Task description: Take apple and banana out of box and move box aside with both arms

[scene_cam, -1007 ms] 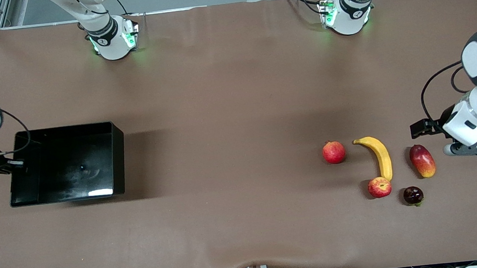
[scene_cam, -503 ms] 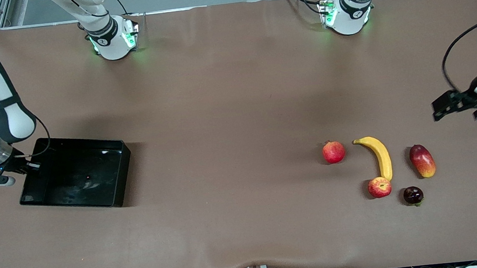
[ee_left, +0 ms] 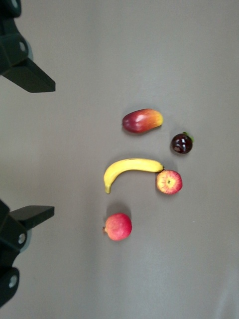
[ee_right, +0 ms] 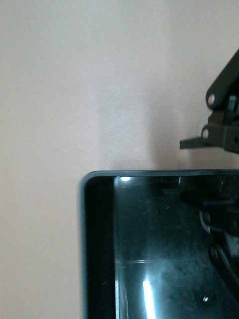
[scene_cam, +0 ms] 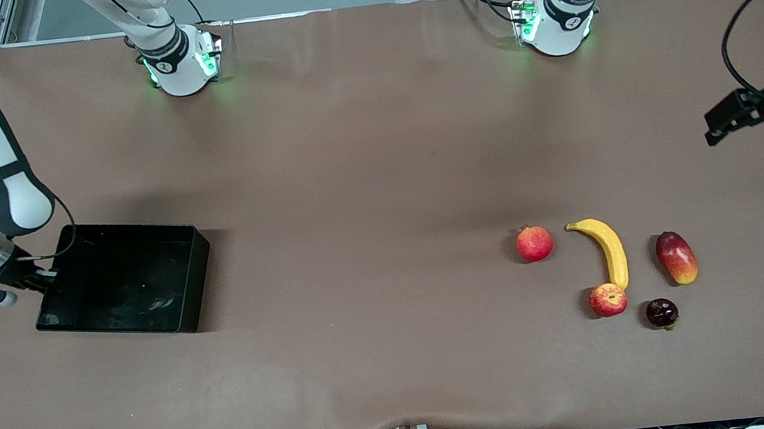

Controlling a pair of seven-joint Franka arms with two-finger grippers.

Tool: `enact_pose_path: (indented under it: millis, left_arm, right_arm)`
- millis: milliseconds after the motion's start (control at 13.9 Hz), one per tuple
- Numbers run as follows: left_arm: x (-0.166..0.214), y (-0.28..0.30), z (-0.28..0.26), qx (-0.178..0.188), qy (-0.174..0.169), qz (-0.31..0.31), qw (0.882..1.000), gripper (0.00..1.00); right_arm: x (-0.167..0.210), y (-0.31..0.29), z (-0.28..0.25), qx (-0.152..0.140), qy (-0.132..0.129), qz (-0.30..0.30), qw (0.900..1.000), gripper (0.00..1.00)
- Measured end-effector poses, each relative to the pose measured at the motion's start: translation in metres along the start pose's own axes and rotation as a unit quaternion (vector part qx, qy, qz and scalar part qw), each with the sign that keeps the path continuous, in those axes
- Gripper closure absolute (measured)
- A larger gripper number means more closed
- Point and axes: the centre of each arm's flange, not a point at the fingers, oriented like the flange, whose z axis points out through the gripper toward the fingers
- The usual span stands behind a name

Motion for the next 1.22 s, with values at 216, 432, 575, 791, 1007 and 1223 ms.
enact_pose_path:
  millis: [216,432,575,791,1007,1223]
  left_arm:
    - [-0.005,0.024,-0.004,-0.001,0.0,-0.009,1.0,0.0]
    - [-0.011,0.037,-0.006,0.002,-0.006,0.0,1.0,0.0]
    - [-0.02,0.037,-0.011,0.005,-0.01,0.001,1.0,0.0]
    - [-0.034,0.033,-0.018,0.006,-0.011,-0.003,1.0,0.0]
    - [-0.045,0.016,-0.023,-0.009,-0.012,-0.02,1.0,0.0]
    - [-0.054,0.014,-0.03,-0.011,-0.007,-0.021,1.0,0.0]
  right_arm:
    - [0.03,-0.02,-0.034,0.029,-0.027,-0.01,0.999,0.17]
    - [0.058,-0.063,-0.085,0.06,-0.074,0.0,0.995,0.0]
    - [0.066,-0.102,-0.113,0.059,-0.087,0.002,0.994,0.0]
    - [0.063,-0.161,-0.155,0.059,-0.113,0.007,0.992,0.0]
    - [0.05,-0.199,-0.203,0.047,-0.139,0.008,0.989,0.0]
    - [0.035,-0.204,-0.241,0.046,-0.165,-0.001,0.985,0.0]
